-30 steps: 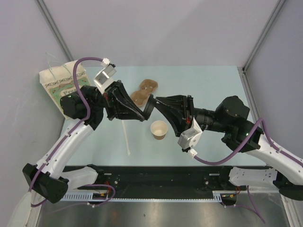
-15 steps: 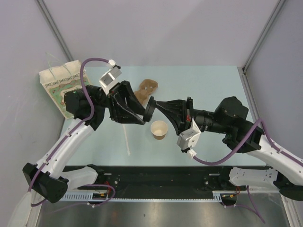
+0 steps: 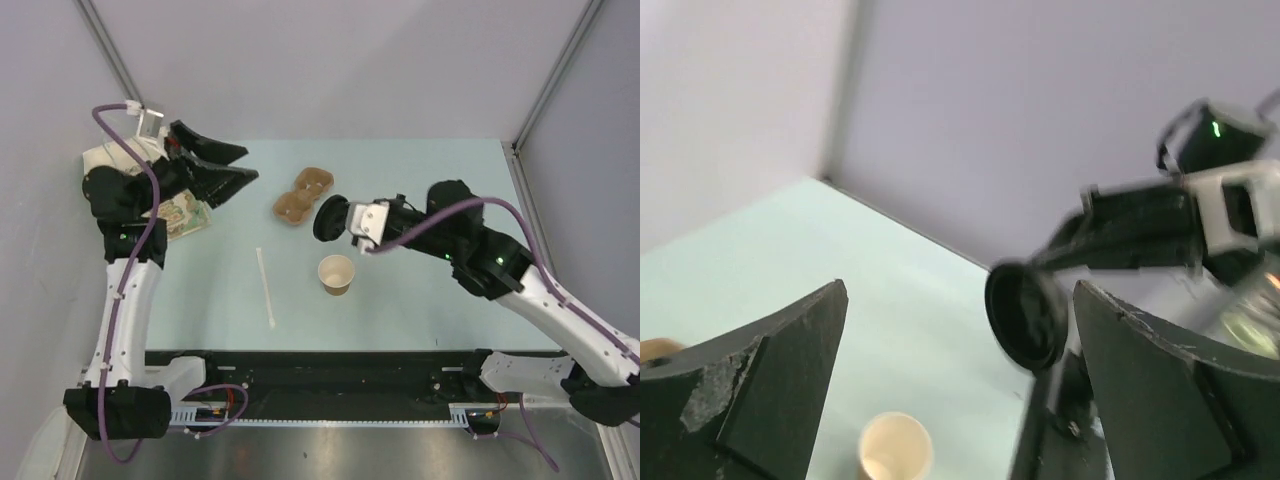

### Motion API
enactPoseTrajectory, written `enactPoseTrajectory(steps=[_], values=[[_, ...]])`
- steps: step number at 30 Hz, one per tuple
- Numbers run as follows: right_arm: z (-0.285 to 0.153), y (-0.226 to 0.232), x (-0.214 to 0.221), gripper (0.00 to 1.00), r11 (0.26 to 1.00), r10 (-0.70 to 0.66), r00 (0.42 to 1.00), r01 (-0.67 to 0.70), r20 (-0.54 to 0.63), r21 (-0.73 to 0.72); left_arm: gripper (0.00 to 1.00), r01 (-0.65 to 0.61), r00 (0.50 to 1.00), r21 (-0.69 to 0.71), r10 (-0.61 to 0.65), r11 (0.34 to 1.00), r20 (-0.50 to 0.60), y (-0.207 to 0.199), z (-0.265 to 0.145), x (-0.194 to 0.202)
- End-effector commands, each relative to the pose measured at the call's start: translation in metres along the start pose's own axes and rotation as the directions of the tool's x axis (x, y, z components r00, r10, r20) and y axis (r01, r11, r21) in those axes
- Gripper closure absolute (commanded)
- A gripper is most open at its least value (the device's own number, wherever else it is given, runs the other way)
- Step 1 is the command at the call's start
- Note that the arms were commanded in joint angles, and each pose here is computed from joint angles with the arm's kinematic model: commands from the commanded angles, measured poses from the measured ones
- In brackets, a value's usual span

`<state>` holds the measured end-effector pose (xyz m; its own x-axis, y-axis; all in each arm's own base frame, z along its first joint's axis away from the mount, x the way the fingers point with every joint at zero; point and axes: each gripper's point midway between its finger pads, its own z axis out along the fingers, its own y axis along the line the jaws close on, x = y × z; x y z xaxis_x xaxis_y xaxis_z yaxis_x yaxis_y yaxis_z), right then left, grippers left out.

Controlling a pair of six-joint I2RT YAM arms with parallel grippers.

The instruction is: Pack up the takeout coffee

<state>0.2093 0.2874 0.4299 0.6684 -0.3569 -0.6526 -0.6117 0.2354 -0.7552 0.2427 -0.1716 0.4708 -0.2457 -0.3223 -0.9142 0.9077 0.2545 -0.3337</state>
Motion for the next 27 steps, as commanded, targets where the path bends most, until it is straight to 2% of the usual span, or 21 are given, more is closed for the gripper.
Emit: enactPoseTrajectory(steps=[1,2,4,6,7,13,14,16,21,24,27], values=[[0.014,0.021,0.067,1.0,0.955,0.277,0.925,-0.294,-0.261,-0.027,0.0,-0.013,1.0,-0.363,0.017,0.932,0.006,0.054,-0.02,-0.016],[0.015,0.016,0.07,1.0,0.945,0.308,0.91,-0.325,-0.277,-0.02,0.0,0.007,1.0,-0.441,-0.005,0.898,0.005,0.066,-0.025,-0.016],[0.021,0.038,0.101,1.0,0.902,0.373,0.838,-0.428,-0.397,-0.055,0.01,-0.008,0.999,-0.561,-0.021,0.828,-0.046,0.088,-0.04,-0.011],[0.021,0.048,0.113,1.0,0.869,0.405,0.783,-0.491,-0.472,-0.07,0.0,-0.014,0.998,-0.636,-0.03,0.771,-0.058,0.102,-0.052,-0.005],[0.027,0.057,0.127,1.0,0.841,0.428,0.736,-0.537,-0.525,-0.067,0.01,0.005,0.998,-0.677,-0.049,0.736,-0.046,0.11,-0.06,0.002],[0.039,0.076,0.152,1.0,0.723,0.494,0.565,-0.689,-0.661,-0.048,0.01,0.168,0.979,-0.738,-0.199,0.654,0.047,0.129,-0.086,0.058],[0.043,0.084,0.161,1.0,0.705,0.491,0.531,-0.708,-0.691,-0.043,0.01,0.189,0.973,-0.716,-0.229,0.672,0.042,0.127,-0.085,0.067],[0.045,0.099,0.178,1.0,0.68,0.475,0.464,-0.733,-0.748,-0.023,0.0,0.279,0.945,-0.732,-0.314,0.622,0.093,0.135,-0.096,0.093],[0.05,0.102,0.197,1.0,0.711,0.435,0.446,-0.704,-0.783,-0.006,0.0,0.305,0.93,-0.743,-0.356,0.596,0.096,0.137,-0.104,0.12],[0.053,0.101,0.203,1.0,0.724,0.418,0.444,-0.689,-0.793,-0.005,0.01,0.314,0.926,-0.713,-0.368,0.626,0.085,0.131,-0.103,0.134],[0.056,0.113,0.203,1.0,0.665,0.438,0.395,-0.746,-0.808,-0.005,0.02,0.367,0.902,-0.631,-0.427,0.683,0.062,0.118,-0.095,0.156]])
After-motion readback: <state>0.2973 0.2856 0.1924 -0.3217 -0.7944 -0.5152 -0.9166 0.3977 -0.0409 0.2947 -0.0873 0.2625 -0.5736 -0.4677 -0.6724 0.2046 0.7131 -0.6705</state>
